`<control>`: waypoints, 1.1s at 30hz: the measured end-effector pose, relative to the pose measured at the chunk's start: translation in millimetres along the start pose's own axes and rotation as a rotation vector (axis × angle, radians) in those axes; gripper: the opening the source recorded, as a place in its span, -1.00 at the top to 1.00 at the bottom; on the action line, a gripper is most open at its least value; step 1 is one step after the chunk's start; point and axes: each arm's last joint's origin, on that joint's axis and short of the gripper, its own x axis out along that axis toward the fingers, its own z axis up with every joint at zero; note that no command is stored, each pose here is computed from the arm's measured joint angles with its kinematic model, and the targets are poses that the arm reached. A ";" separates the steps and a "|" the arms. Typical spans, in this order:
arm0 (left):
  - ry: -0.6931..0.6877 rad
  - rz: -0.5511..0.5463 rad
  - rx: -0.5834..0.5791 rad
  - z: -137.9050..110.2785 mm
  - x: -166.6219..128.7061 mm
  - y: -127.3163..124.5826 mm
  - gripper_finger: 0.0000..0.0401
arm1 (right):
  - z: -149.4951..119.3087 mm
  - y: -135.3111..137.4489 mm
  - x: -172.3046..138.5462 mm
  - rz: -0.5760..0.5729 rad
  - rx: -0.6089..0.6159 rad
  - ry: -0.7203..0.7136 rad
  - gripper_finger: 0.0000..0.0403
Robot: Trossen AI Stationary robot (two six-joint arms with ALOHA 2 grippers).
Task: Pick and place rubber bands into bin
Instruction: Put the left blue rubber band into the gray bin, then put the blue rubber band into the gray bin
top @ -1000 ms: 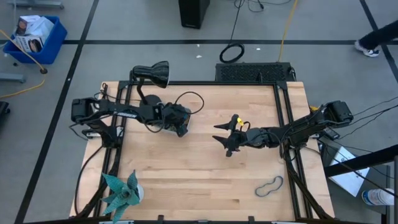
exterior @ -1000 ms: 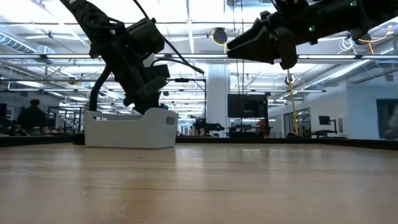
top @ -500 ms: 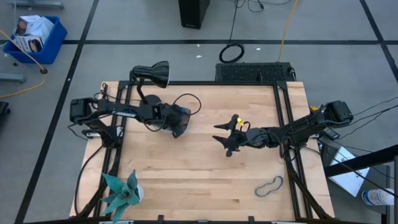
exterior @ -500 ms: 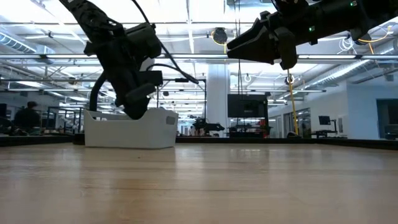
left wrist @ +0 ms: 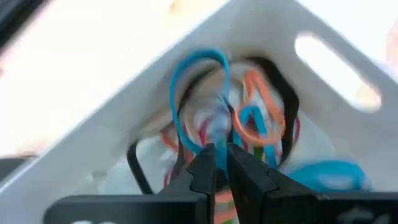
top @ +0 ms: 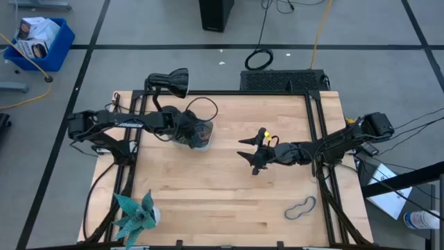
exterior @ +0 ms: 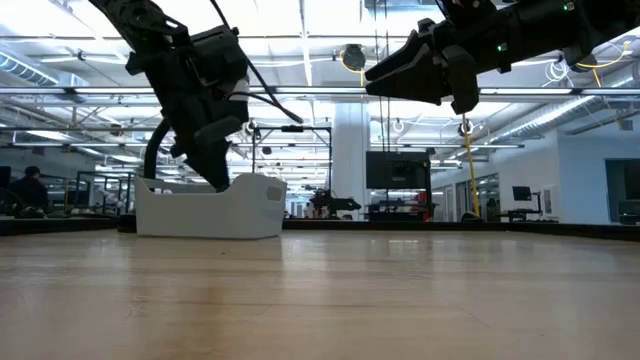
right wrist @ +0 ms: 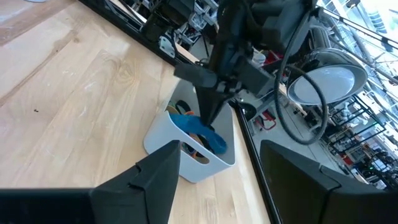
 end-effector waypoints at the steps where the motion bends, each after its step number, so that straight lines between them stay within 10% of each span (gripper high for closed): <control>1: -0.009 0.005 -0.016 0.8 -2.2 1.0 0.77 | -0.3 0.2 0.0 0.002 -0.001 0.002 -0.07; 33: -0.045 0.034 -0.026 2.4 -10.1 3.4 0.77 | -5.4 6.4 -1.6 0.050 0.069 0.059 -0.09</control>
